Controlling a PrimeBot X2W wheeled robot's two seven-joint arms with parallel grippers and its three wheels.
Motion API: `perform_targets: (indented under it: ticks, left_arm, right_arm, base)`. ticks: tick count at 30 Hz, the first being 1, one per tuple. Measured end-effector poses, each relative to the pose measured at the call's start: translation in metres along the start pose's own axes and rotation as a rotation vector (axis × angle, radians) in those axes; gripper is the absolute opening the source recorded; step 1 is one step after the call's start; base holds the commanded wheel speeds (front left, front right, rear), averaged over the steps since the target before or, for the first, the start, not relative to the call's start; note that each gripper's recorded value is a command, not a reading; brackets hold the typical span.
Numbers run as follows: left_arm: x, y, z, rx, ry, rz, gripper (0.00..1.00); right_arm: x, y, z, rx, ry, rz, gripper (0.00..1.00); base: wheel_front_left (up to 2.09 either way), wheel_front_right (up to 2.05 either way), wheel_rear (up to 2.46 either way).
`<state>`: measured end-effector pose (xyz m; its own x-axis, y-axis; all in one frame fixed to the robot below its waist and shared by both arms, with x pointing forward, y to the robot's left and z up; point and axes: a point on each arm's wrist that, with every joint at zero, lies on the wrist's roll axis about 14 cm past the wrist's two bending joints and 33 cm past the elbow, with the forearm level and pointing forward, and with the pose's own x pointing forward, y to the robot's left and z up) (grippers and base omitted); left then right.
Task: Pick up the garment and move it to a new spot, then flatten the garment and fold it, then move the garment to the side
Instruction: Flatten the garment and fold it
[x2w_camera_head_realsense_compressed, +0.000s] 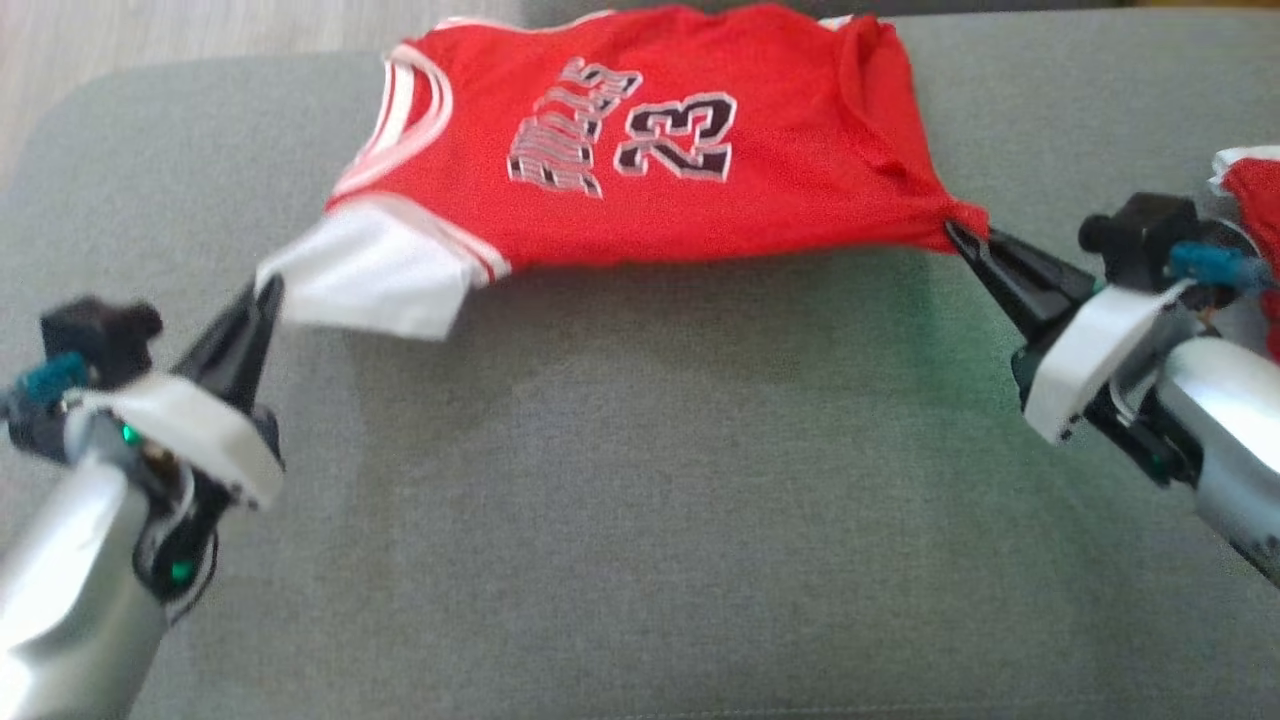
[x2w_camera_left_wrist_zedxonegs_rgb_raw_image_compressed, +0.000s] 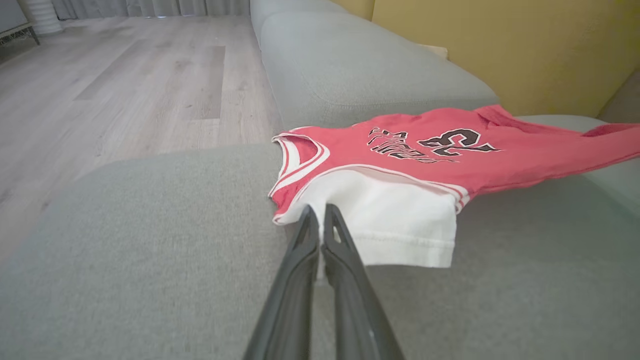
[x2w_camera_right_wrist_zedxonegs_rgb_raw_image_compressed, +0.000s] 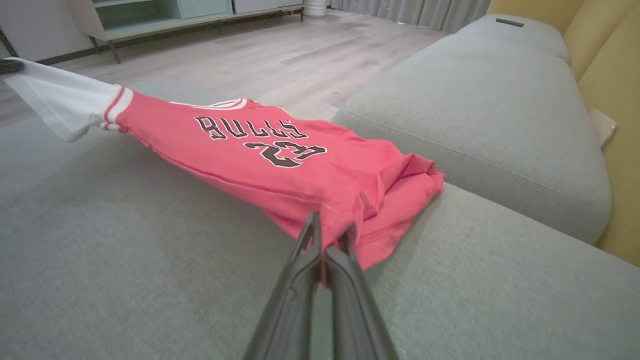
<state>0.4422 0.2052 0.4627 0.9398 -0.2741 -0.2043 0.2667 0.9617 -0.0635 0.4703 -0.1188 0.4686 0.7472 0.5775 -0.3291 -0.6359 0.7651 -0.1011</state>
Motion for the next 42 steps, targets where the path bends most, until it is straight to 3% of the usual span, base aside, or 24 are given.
perform_targets:
  ticks: [11, 27, 35, 42]
  left_arm:
    - [-0.053, -0.035, -0.019, -0.051, 0.072, -0.080, 0.00]
    - [-0.121, -0.073, -0.035, -0.101, 0.219, -0.199, 0.00]
    - [-0.105, -0.066, -0.018, -0.071, 0.200, -0.189, 0.00]
    - [-0.057, -0.057, 0.006, 0.018, 0.169, -0.211, 0.00]
  right_arm:
    - [-0.045, 0.016, -0.031, 0.000, 0.129, 0.021, 0.00]
    - [-0.110, 0.053, -0.087, 0.150, 0.366, 0.077, 0.00]
    - [-0.107, 0.044, -0.086, 0.177, 0.376, 0.068, 0.00]
    - [-0.086, 0.019, -0.069, 0.183, 0.350, 0.031, 0.00]
  base:
    - [0.00, 0.00, 0.00]
    - [0.00, 0.00, 0.00]
    - [0.00, 0.00, 0.00]
    - [0.00, 0.00, 0.00]
